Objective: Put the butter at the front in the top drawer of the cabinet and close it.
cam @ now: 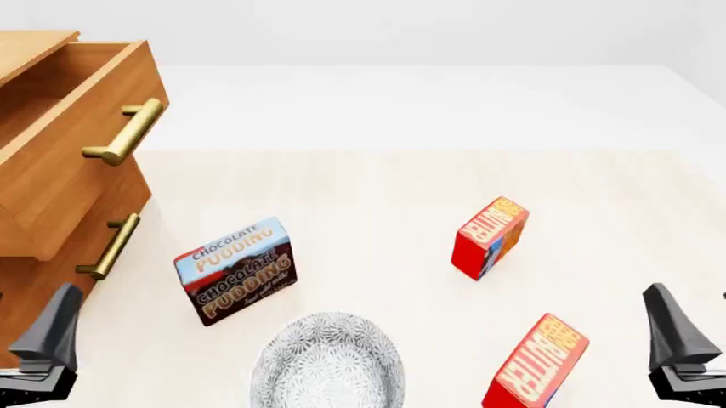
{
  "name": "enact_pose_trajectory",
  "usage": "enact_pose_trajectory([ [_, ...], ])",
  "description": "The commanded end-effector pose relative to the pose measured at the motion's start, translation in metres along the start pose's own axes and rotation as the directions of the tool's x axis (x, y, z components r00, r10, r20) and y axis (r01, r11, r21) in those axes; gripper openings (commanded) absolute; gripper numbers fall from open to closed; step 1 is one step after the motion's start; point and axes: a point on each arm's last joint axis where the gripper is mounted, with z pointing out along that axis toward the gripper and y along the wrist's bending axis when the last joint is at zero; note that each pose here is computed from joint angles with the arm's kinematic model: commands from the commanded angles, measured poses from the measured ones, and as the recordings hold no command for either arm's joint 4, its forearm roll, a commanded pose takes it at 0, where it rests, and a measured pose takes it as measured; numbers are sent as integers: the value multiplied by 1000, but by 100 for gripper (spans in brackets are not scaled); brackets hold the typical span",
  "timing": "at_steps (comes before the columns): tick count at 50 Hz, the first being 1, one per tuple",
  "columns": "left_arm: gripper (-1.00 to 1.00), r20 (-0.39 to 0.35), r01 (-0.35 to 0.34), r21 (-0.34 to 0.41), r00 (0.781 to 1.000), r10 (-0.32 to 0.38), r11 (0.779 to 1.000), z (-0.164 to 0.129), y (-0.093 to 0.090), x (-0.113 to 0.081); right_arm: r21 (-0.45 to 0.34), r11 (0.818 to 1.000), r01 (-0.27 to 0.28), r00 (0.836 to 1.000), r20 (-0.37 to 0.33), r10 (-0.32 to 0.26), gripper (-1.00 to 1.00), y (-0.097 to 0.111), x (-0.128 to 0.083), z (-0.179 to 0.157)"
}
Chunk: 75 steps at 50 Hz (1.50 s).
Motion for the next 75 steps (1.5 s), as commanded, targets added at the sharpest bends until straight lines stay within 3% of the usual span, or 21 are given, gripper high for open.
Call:
enact_pose_trajectory([
  [1,100,0,0,0,1000,0,1000,0,0,-1,-1,1000,0,1000,-1,0,100,0,-1,0],
  [12,100,1,-1,2,1000,1,1000,0,0,-1,-1,1000,1,1000,-1,-1,100,0,-1,0],
  [13,100,-2,191,59,982,-191,980,0,-3,-1,-1,1000,1,1000,-1,-1,100,0,-1,0],
  [14,100,1,-1,1,1000,1,1000,0,0,-1,-1,1000,1,1000,-1,-1,100,0,-1,0],
  [26,100,-20,-13,10,1000,13,1000,7,-1,-7,-1,1000,1,1000,-1,-1,100,0,-1,0],
  [29,100,-23,3,-1,1000,-3,1000,8,0,-22,-1,1000,1,1000,-1,-1,100,0,-1,0],
  [31,100,-27,-13,-12,1000,13,1000,7,1,-44,-1,1000,1,1000,-1,-1,100,0,-1,0],
  [32,100,-27,-13,-12,1000,13,1000,7,1,-44,-1,1000,1,1000,-1,-1,100,0,-1,0],
  [33,100,-74,-49,-53,996,45,997,18,4,-55,-1,1000,1,1000,-1,-1,100,0,-1,0],
  [35,100,-81,-32,-90,996,25,995,17,6,-69,-1,1000,1,1000,-1,-1,100,0,-1,0],
  [40,100,-138,-37,-89,990,25,995,32,8,-91,-1,1000,1,1000,-1,-1,100,0,-1,0],
  [48,100,-166,-49,-49,985,40,998,43,5,-122,-1,1000,1,1000,-1,-1,100,0,-1,0],
  [49,100,-158,-49,-38,987,43,998,43,4,-136,-1,1000,1,1000,-1,-1,100,0,-1,0],
  [56,100,-206,-50,-27,977,43,998,57,4,-166,-1,1000,1,1000,-1,-1,100,0,-1,0],
  [59,100,-216,-48,-29,976,41,998,59,4,-174,-1,1000,2,1000,-1,-2,100,0,-1,0],
  [63,100,-294,-33,-22,955,25,999,75,4,-180,-1,1000,1,1000,-1,-1,100,0,-1,0],
  [67,100,-304,-34,-24,952,25,999,74,4,-199,-1,1000,1,1000,-1,-1,100,0,-1,0],
  [75,100,-401,-32,-22,916,20,999,93,5,-212,-1,1000,1,1000,-1,-1,100,0,-1,0],
])
